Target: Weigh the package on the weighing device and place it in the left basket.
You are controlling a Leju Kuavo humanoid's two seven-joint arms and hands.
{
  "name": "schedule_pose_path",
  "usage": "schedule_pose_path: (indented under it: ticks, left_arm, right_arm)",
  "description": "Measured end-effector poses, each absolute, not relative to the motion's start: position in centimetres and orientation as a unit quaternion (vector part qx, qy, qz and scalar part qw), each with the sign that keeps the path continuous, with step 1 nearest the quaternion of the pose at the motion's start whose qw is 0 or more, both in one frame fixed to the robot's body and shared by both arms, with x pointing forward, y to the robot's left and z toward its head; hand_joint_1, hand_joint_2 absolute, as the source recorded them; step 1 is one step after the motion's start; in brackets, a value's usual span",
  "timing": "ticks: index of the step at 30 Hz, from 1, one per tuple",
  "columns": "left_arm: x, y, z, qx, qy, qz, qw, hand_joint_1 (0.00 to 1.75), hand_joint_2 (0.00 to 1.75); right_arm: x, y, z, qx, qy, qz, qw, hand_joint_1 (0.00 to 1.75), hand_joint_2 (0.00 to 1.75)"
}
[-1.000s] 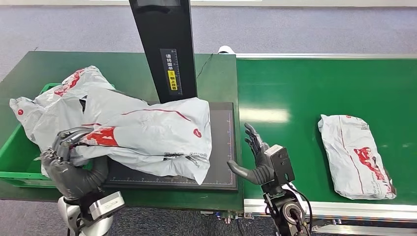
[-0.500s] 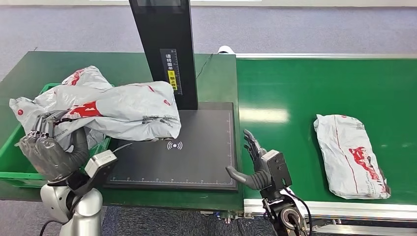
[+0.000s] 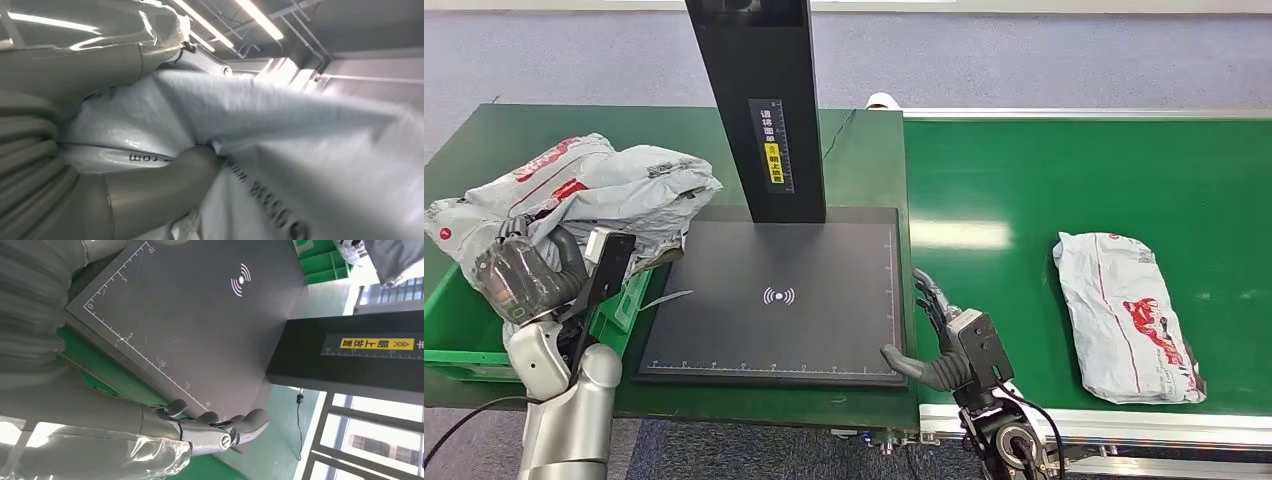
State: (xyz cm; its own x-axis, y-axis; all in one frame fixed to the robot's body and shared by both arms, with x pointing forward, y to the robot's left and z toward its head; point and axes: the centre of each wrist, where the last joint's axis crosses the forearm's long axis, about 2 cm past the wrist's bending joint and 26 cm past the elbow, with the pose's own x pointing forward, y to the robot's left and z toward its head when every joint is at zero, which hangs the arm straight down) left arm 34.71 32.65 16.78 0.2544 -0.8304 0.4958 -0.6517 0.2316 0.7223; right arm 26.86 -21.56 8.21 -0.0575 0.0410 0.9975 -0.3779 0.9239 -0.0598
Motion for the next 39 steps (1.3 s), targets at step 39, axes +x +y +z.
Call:
schedule_pose_path:
  ticks: [39]
  left_arm:
    - [34.3,38.4,19.0,0.669,-0.604,0.002,0.433,1.73,0.0]
  right_arm:
    - [25.9,-21.6,7.7,0.113,-0.714,0.144,0.676,0.0,1.75]
